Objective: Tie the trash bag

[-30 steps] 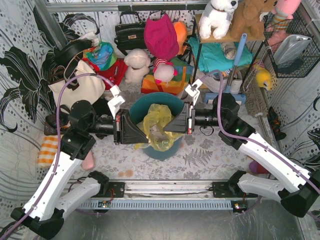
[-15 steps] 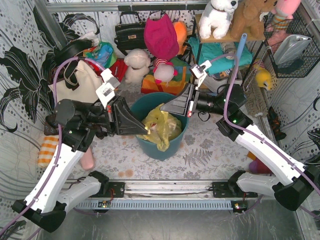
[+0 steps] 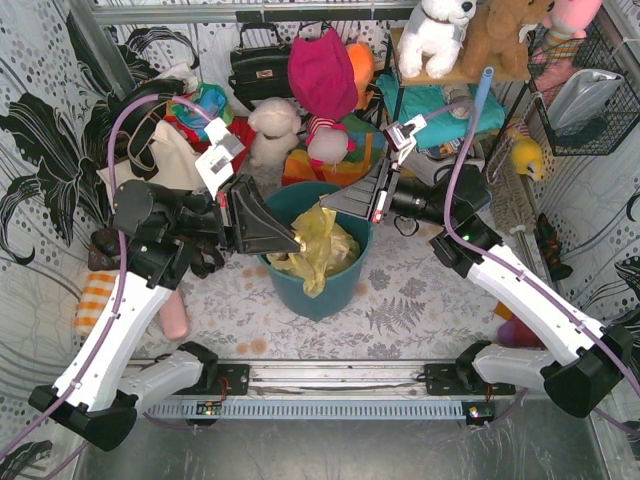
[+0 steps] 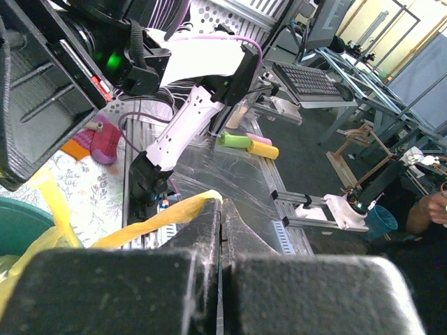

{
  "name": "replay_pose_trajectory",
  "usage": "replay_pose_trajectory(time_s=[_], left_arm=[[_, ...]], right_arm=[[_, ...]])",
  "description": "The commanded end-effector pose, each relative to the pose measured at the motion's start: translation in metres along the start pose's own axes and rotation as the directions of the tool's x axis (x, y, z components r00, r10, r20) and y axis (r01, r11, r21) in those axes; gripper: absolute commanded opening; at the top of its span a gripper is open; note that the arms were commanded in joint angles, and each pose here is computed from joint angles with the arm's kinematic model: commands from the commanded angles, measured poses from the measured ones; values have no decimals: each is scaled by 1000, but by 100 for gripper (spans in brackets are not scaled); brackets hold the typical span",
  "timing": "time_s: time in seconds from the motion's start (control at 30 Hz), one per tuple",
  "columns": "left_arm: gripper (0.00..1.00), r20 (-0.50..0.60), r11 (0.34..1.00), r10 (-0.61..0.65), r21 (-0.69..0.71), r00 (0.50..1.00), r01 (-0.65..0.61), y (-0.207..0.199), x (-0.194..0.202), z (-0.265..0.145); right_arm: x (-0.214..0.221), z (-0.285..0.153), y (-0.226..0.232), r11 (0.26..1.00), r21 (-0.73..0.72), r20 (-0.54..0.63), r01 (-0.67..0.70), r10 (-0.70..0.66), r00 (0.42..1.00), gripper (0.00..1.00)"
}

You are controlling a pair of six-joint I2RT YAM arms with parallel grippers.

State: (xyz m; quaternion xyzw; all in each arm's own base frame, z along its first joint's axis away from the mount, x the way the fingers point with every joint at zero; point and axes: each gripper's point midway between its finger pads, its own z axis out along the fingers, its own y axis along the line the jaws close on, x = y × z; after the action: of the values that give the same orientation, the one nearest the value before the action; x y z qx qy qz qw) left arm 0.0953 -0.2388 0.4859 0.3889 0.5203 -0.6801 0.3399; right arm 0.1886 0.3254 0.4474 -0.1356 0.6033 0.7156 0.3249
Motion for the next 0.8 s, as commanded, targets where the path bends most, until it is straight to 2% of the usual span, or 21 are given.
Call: replay_pose_trajectory(time_s=[0.0, 0.3, 0.43, 0.6, 0.77], left_arm=[[0, -2, 999, 36, 3, 999, -36, -1, 4, -2], [0, -58, 983, -178, -64, 982, 175, 33, 91, -19], [0, -75, 973, -219, -92, 973, 212, 31, 110, -25], [0, -85, 985, -167, -60, 982, 162, 11, 101, -25], [0, -44, 998, -45, -42, 998, 43, -9, 60, -18]], right_arm=[[3, -10, 11, 999, -40, 18, 18, -17, 1000, 0], [55, -41, -25, 996, 49, -67, -78, 81, 994, 0], [61, -48, -23, 995, 52, -78, -85, 89, 993, 0], [52, -47, -2, 998, 15, -74, -55, 56, 996, 0], [26, -33, 19, 1000, -18, -37, -14, 14, 999, 0]])
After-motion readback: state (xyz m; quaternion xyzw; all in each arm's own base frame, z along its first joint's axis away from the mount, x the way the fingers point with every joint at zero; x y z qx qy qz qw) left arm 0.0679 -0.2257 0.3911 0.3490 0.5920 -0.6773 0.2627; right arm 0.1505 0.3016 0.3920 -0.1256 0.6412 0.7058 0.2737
